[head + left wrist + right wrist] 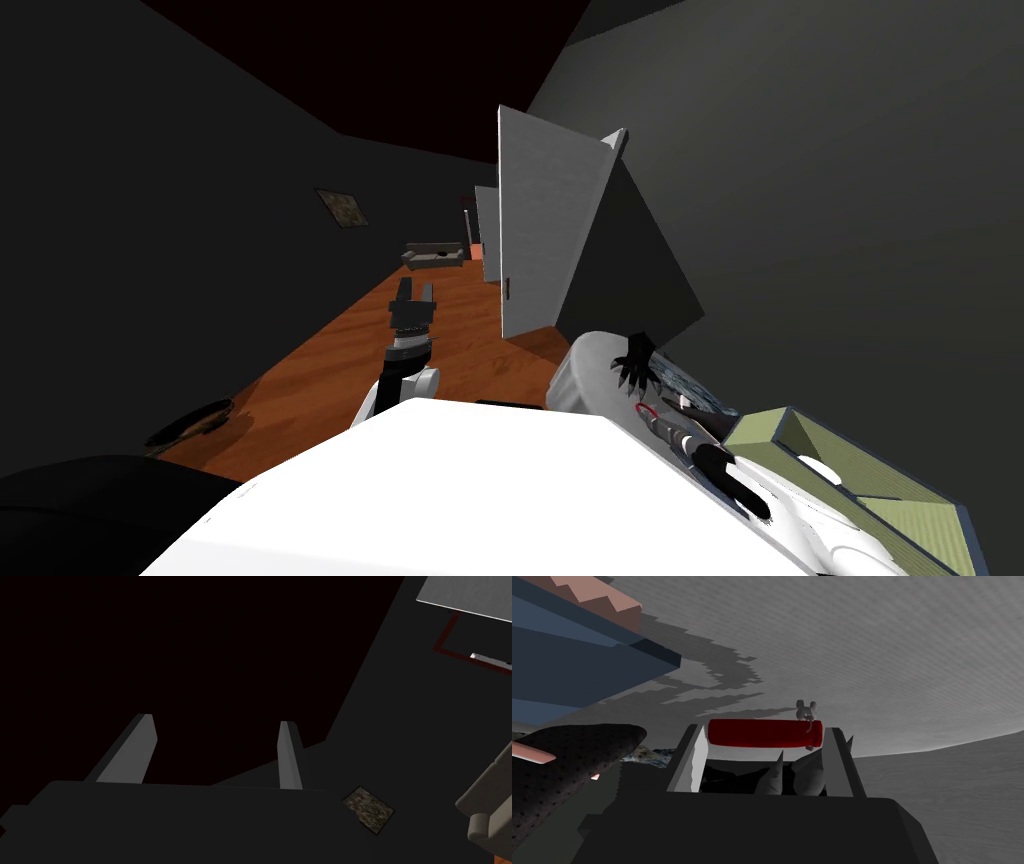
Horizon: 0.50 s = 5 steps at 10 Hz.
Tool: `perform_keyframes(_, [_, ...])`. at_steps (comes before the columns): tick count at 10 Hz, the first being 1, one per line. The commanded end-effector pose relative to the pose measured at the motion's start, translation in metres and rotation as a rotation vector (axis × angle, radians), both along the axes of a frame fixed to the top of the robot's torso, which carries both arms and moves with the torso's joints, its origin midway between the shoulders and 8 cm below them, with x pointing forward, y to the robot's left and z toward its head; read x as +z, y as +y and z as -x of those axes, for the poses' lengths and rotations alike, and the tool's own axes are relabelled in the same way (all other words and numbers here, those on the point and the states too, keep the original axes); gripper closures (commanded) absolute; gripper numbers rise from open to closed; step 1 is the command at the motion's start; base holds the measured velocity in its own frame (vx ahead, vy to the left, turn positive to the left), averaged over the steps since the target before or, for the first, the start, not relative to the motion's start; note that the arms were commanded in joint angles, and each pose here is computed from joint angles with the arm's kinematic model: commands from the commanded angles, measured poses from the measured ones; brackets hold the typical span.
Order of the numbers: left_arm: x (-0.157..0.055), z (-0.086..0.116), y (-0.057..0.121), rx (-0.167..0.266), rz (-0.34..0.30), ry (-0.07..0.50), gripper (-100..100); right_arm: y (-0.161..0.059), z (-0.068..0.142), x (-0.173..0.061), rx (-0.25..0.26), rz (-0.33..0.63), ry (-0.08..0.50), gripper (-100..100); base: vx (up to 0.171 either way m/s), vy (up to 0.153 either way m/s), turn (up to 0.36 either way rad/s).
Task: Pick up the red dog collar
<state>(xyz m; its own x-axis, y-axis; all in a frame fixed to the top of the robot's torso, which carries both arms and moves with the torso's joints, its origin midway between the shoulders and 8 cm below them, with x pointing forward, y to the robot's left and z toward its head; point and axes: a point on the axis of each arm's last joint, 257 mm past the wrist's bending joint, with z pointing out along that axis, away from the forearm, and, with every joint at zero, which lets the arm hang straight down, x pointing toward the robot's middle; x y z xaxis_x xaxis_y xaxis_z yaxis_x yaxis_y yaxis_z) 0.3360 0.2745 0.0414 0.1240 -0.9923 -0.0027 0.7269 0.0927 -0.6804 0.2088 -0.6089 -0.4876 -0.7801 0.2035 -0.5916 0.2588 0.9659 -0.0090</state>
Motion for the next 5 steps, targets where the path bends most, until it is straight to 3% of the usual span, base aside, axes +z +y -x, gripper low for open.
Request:
perform_keyframes(1, [0.0000, 0.0000, 0.0000, 0.000, 0.000, 0.000, 0, 0.0065, -0.0015, 0.0026, 0.032, 0.000, 0.002, 100, 0.071, 0.005, -0.186])
perform_keyframes(3, [0.0000, 0.0000, 0.0000, 0.000, 0.000, 0.000, 0, 0.0163, -0.0041, 0.0055, 0.073, -0.002, 0.005, 100, 0.095, 0.014, -0.216])
perform_keyframes(4, [0.0000, 0.0000, 0.0000, 0.000, 0.000, 0.000, 0, 0.0134, -0.0037, 0.0037, 0.059, 0.000, 0.005, 100, 0.040, 0.013, -0.041])
perform_keyframes(5, [0.0000, 0.0000, 0.0000, 0.000, 0.000, 0.000, 0, 0.0140, -0.0033, 0.0036, 0.062, -0.001, 0.006, 0, 0.006, 0.003, 0.004])
